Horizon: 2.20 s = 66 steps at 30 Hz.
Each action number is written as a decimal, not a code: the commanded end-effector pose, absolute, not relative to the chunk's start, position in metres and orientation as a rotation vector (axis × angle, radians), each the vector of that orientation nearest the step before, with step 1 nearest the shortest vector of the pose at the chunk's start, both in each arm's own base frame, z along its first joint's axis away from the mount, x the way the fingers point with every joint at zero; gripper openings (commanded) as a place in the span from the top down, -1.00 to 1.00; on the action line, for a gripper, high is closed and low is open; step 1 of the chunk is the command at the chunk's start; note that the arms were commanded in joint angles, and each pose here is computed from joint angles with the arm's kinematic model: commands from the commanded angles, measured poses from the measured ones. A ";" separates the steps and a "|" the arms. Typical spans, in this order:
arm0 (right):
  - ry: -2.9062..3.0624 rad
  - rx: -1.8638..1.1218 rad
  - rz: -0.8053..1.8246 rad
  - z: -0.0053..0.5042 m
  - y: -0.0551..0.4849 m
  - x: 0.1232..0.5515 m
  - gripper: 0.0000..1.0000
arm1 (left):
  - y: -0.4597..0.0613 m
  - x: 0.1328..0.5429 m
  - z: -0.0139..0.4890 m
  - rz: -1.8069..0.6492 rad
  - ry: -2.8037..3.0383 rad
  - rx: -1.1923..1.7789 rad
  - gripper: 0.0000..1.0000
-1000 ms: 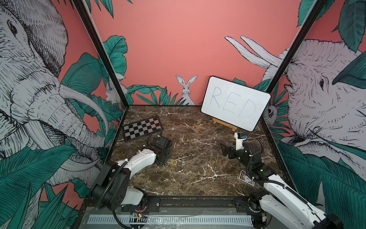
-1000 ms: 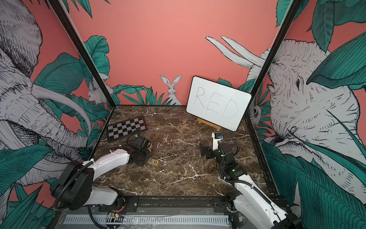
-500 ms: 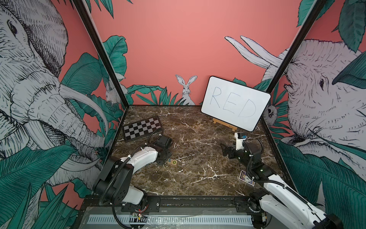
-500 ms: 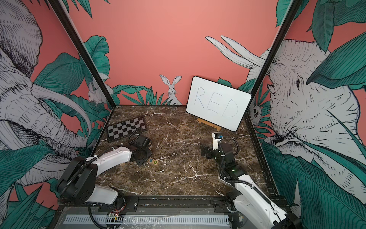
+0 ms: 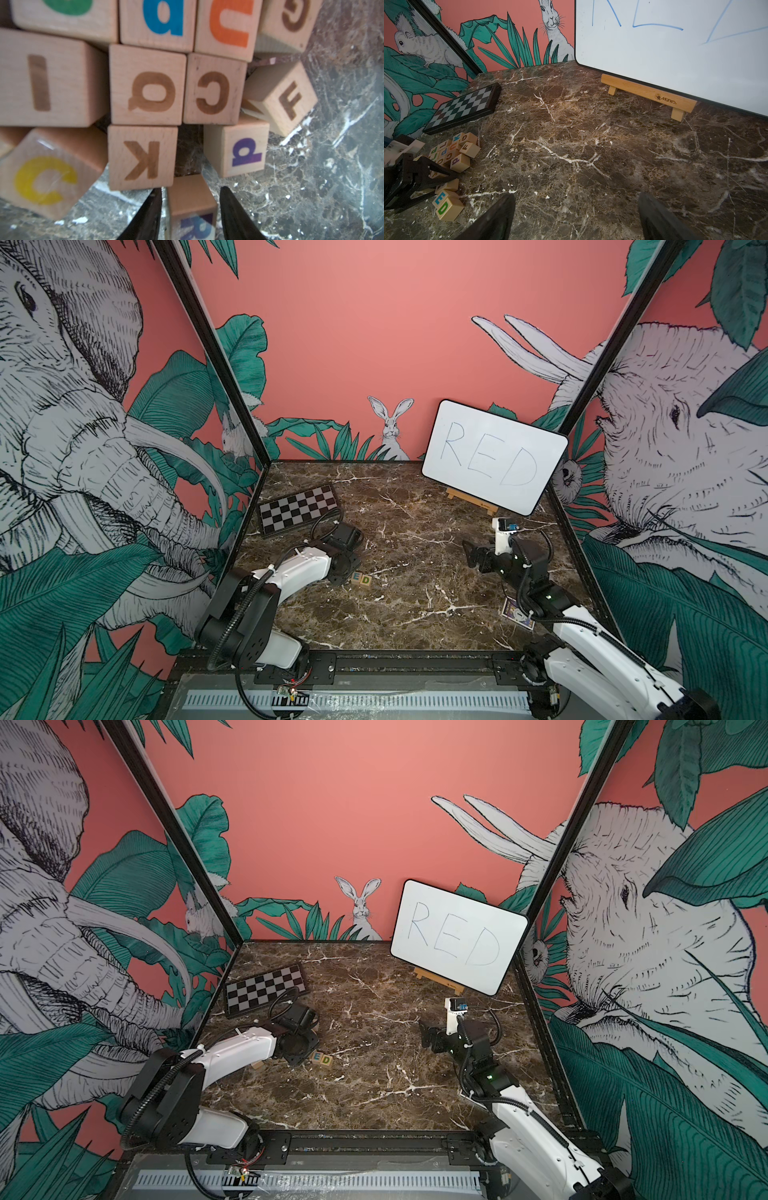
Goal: Assemble the uppercase word "red" with letter blocks
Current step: Pick up the letter block from the center of the board, then place the letter block at the center of the board.
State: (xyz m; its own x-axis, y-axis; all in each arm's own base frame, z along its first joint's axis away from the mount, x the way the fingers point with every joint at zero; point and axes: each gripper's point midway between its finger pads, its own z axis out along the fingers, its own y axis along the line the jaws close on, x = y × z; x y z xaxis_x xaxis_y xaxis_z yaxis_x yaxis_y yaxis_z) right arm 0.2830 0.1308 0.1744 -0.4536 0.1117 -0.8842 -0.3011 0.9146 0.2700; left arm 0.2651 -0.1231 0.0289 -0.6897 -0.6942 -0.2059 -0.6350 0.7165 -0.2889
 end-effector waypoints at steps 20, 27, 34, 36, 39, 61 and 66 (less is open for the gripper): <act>1.948 -0.128 0.486 0.185 0.132 0.285 -0.83 | -0.117 0.263 0.031 -0.266 2.578 -1.093 0.27; 1.952 -0.127 0.483 0.185 0.132 0.286 -0.83 | -0.111 0.260 0.048 -0.271 2.551 -1.070 0.34; 1.953 -0.111 0.461 0.184 0.128 0.286 -0.82 | -0.105 0.258 0.095 -0.270 2.489 -0.963 0.35; 1.955 -0.101 0.448 0.184 0.125 0.287 -0.81 | -0.113 0.262 0.109 -0.284 2.458 -0.920 0.35; 1.960 -0.060 0.386 0.183 0.114 0.287 -0.80 | -0.140 0.270 0.124 -0.342 2.446 -0.851 0.35; 1.906 0.074 0.235 0.185 0.078 0.282 -0.82 | -0.369 0.358 0.074 -0.477 2.567 -0.743 0.41; 1.889 0.082 0.235 0.188 0.076 0.281 -0.83 | -0.385 0.369 0.058 -0.492 2.564 -0.814 0.41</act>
State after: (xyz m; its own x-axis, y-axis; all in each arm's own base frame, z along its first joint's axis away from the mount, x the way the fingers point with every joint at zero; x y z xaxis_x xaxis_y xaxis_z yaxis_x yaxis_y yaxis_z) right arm 0.2815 0.0798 0.1894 -0.3401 0.1568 -0.9272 -0.0805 0.9775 0.1948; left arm 0.3642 -0.3770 0.0445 -0.7818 -0.5567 -0.2808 -0.4307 0.8078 -0.4024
